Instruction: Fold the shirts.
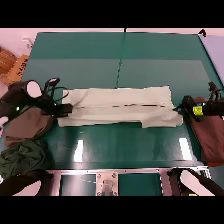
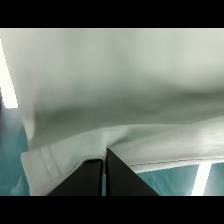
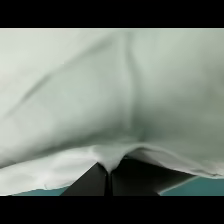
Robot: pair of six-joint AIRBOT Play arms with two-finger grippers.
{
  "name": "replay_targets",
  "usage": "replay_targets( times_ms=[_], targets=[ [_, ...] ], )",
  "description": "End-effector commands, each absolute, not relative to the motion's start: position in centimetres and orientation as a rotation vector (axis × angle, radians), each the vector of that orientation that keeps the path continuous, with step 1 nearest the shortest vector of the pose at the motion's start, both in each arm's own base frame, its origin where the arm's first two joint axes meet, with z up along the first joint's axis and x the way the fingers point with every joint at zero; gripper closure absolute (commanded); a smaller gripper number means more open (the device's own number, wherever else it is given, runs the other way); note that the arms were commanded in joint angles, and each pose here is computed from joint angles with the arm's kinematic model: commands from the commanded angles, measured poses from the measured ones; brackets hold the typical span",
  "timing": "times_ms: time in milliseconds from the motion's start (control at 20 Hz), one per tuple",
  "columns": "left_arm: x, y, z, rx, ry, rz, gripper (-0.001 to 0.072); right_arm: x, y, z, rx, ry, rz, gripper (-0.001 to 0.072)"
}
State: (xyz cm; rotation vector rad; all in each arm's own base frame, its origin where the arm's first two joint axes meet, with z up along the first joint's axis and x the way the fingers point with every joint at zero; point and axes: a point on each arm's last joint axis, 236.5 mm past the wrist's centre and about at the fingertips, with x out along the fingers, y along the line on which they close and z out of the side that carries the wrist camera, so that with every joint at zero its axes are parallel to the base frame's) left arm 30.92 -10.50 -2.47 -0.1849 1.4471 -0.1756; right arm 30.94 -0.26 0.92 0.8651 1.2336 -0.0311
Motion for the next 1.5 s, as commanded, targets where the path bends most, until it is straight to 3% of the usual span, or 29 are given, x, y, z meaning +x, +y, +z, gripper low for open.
replay_targets(
  times_ms=[0,350,400,450,500,600,650,700,950,1050,1150,1200,1300,1350,1450],
  targets=[
    [36.4,-11.4,-2.3,-0.173,1.398,-0.191,0.0686,37.3,-0.2,1.7,0.866,1.177,0.021,0.0694],
    [45.4,-12.7,-5.7,-0.177,1.348,-0.179,0.0681,45.7,-2.2,-4.0,0.886,1.233,0.014,0.0693],
    [46.8,-12.8,-5.4,-0.181,1.305,-0.179,0.0438,46.4,-2.4,-4.7,0.888,1.237,0.011,0.0668],
    [48.4,-12.8,-4.7,-0.185,1.242,-0.176,0.0044,47.1,-2.8,-5.1,0.887,1.236,0.01,0.0523],
    [50.1,-12.3,-3.4,-0.183,1.173,-0.155,0.0005,47.7,-3.5,-4.8,0.865,1.216,0.021,0.0392],
    [52.4,-9.7,-0.8,-0.173,1.101,-0.089,0.0035,48.5,-5.5,-3.2,0.809,1.169,0.047,0.0312],
    [52.9,-8.1,0.4,-0.183,1.087,-0.052,0.0035,48.4,-6.8,-2.5,0.786,1.155,0.059,0.0207],
    [53.1,-7.0,1.2,-0.209,1.088,-0.028,0.0035,47.9,-8.0,-2.1,0.766,1.152,0.072,0.0165],
    [49.7,-5.0,0.8,-0.224,1.254,-0.005,0.0035,43.2,-9.9,-4.4,0.784,1.299,0.177,0.0162],
    [48.7,-5.9,0.7,-0.251,1.298,-0.029,0.0036,42.1,-9.2,-6.4,0.801,1.366,0.222,0.0102],
    [48.2,-7.4,0.8,-0.274,1.318,-0.095,0.0037,41.7,-8.3,-8.5,0.818,1.413,0.247,0.0102],
    [48.0,-8.1,0.9,-0.287,1.327,-0.128,0.0089,41.6,-7.6,-9.3,0.823,1.435,0.262,0.0102],
    [47.8,-10.2,1.6,-0.303,1.317,-0.241,0.0611,41.6,-6.2,-10.5,0.813,1.466,0.298,0.0102],
    [47.8,-11.0,1.9,-0.3,1.306,-0.294,0.0684,41.7,-5.3,-10.8,0.806,1.475,0.32,0.0102],
    [47.8,-12.6,2.5,-0.343,1.296,-0.341,0.0684,42.0,-3.9,-11.1,0.781,1.487,0.346,0.0102]
  ],
)
